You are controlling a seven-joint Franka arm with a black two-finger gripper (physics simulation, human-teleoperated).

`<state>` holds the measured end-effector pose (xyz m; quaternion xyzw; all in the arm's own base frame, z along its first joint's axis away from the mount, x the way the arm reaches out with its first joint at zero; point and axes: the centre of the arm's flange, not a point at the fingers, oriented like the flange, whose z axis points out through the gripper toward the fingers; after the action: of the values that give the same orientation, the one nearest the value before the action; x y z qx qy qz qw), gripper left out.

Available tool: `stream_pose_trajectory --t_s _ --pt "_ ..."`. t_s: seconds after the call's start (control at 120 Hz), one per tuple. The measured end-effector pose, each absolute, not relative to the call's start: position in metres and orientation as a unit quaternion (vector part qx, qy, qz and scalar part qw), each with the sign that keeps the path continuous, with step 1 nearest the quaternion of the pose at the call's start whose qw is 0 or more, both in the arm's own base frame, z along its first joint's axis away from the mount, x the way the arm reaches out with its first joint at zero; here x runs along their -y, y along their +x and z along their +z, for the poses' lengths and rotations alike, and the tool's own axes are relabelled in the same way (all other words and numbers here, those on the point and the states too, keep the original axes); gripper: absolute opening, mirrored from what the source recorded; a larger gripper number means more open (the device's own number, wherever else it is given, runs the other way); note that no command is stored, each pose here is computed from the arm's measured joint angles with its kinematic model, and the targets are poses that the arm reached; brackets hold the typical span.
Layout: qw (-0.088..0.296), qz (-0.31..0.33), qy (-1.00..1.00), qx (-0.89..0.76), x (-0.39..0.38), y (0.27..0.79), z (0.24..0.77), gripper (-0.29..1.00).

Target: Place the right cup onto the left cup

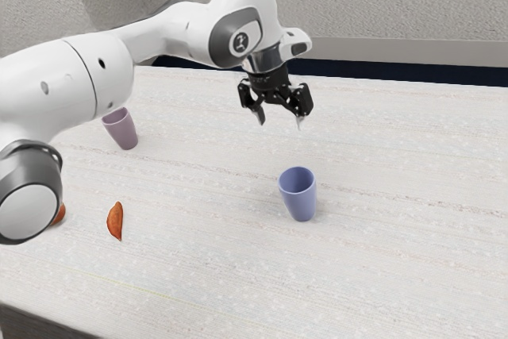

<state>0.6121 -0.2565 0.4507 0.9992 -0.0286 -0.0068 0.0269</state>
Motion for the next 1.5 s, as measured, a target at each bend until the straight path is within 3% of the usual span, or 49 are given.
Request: stream_pose_trajectory --t_s 0.375,0.842,1.042,1.275,1.5 --pt "0.033 -0.027 0.998 -0.04 0.315 0.565 0.406 0.69" --pt "0.019 -0.04 0.992 -0.118 0.322 0.569 0.361 0.67" --pt "0.006 -0.04 0.99 -0.133 0.323 0.572 0.347 0.55" --pt "0.002 -0.034 0.988 -0.148 0.32 0.574 0.339 0.13" --pt "0.001 -0.034 0.987 -0.159 0.32 0.575 0.336 -0.02"
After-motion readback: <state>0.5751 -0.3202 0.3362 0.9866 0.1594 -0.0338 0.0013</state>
